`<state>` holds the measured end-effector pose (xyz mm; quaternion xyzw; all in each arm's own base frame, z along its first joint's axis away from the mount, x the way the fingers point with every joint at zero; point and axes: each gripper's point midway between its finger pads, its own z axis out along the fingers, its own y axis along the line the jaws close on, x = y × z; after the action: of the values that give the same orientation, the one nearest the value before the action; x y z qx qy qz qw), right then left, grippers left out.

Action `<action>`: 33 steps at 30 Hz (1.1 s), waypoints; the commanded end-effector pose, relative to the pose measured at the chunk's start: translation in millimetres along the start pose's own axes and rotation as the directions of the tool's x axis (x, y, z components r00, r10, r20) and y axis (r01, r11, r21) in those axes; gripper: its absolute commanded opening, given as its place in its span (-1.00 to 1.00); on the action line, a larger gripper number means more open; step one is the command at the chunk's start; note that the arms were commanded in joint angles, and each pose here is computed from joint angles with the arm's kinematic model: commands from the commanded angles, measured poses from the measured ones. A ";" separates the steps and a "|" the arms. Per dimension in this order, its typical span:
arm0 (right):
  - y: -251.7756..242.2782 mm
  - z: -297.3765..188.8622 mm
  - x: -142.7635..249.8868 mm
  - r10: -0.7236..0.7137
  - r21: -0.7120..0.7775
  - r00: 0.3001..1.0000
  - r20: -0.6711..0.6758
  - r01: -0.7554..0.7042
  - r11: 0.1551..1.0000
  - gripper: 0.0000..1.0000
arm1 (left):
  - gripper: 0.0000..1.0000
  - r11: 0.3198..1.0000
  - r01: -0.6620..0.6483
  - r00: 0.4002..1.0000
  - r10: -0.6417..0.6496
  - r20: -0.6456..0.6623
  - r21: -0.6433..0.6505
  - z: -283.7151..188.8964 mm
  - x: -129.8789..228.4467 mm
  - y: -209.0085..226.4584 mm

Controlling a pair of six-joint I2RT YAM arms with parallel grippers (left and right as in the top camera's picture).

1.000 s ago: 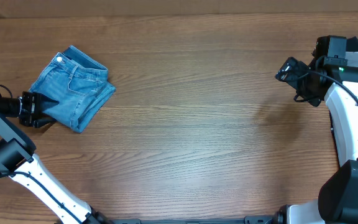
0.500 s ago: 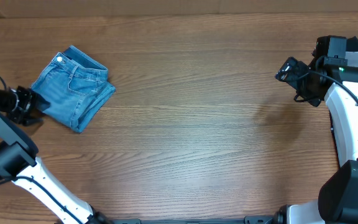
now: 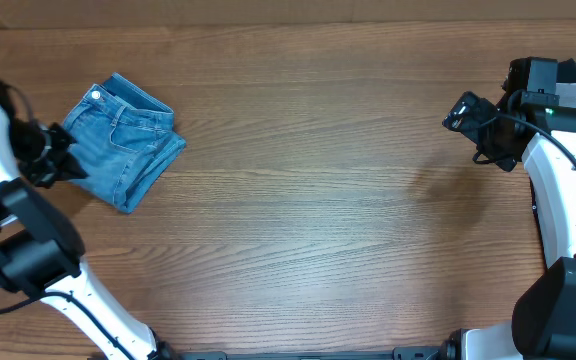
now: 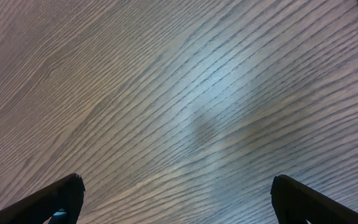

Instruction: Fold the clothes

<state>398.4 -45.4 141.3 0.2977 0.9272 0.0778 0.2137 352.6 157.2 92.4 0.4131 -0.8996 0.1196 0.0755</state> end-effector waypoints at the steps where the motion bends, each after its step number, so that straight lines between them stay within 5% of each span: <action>1: 1.2 -2.0 -3.0 -0.006 0.002 1.000 0.013 0.006 1.000 1.00 | -0.92 0.994 0.030 0.999 -0.034 -0.038 -0.108 23.1 13.0 7.0; 13: 1.2 -2.0 -3.0 -0.006 0.002 1.000 0.013 0.006 1.000 1.00 | -0.92 0.951 0.139 0.986 -0.160 -0.053 -0.278 76.4 27.6 47.4; 20: 1.2 -2.0 -3.0 -0.006 0.002 1.000 0.013 0.006 1.000 1.00 | -0.92 0.954 0.154 0.987 -0.163 -0.014 -0.257 92.7 18.9 48.9; 33: 1.2 -2.0 -3.0 -0.006 0.002 1.000 0.013 0.006 1.000 1.00 | -0.92 0.995 0.087 0.996 -0.086 -0.031 0.051 134.8 19.3 -23.9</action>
<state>398.5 -45.4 141.4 0.2976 0.9272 0.0779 0.2138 338.7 137.4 -3.5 0.4723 -0.8762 0.0717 0.0637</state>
